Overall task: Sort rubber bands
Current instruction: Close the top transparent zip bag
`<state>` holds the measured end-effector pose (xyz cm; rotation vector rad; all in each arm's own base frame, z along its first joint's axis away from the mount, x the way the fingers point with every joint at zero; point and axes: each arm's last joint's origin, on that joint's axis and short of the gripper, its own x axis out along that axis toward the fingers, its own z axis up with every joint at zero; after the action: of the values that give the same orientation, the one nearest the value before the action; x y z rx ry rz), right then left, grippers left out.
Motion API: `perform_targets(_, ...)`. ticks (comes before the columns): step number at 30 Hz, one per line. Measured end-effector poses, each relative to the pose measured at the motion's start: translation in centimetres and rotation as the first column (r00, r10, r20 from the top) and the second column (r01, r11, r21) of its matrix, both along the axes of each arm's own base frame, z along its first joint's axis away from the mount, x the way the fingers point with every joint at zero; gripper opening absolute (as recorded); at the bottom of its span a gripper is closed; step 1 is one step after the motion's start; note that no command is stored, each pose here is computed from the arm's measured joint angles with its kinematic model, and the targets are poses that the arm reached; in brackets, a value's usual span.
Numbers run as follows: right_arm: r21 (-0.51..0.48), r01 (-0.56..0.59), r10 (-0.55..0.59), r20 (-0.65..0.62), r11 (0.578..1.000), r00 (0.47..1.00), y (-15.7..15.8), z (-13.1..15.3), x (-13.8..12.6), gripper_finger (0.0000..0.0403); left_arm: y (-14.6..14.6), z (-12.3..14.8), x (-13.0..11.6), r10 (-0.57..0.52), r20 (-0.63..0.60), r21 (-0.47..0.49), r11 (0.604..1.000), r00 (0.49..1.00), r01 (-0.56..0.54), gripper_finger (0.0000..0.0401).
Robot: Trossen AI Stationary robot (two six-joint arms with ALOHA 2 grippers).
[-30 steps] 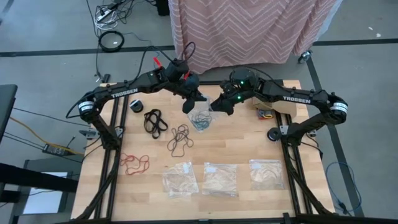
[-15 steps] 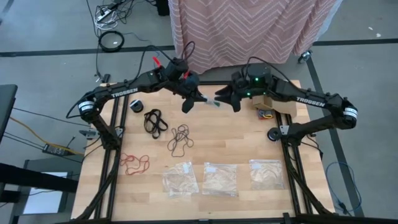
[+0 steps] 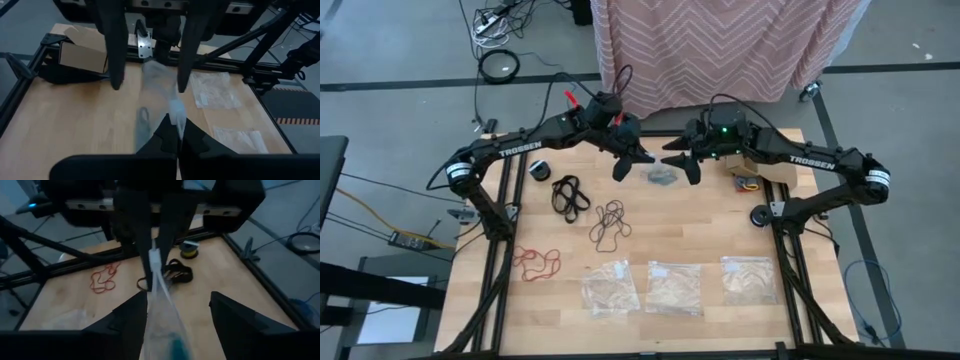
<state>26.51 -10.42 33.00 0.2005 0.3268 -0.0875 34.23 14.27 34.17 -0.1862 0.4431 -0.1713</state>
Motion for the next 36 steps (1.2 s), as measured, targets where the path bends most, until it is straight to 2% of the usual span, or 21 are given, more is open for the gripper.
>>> perform_targets(4,0.015,-0.017,0.017,-0.019,1.0,1.0,0.09,-0.48,0.35,0.0191,0.01,0.05,0.03,0.001,0.006,0.001,1.0,1.0,-0.001,0.0)
perform_targets(8,0.023,-0.02,0.02,-0.02,1.0,1.0,-0.03,-0.71,0.68,0.0154,0.06,0.24,0.12,0.003,0.026,0.004,1.0,1.0,-0.003,0.0)
perform_targets(11,0.028,-0.022,0.023,-0.02,0.999,1.0,-0.02,-0.85,0.83,0.0105,0.05,0.32,0.13,0.007,0.029,-0.007,1.0,1.0,-0.007,0.0)
perform_targets(14,0.041,-0.017,0.018,-0.016,0.999,1.0,-0.01,-0.81,0.84,0.0034,0.04,0.3,0.11,0.006,0.026,-0.009,1.0,1.0,-0.006,0.0)
perform_targets(16,0.051,-0.014,0.015,-0.011,0.999,1.0,-0.01,-0.76,0.85,0.0011,0.04,0.29,0.11,0.006,0.026,-0.01,1.0,1.0,-0.006,0.0)
perform_targets(26,0.1,-0.003,0.005,-0.022,0.995,1.0,-0.06,-0.87,0.74,0.0,0.1,0.27,0.12,0.026,0.021,0.0,1.0,0.999,-0.026,0.0029)
perform_targets(36,0.113,-0.011,0.016,-0.042,0.994,0.999,0.0,-1.07,0.65,0.0,0.15,0.57,-0.19,0.038,0.022,-0.01,0.999,0.999,-0.038,0.0105)
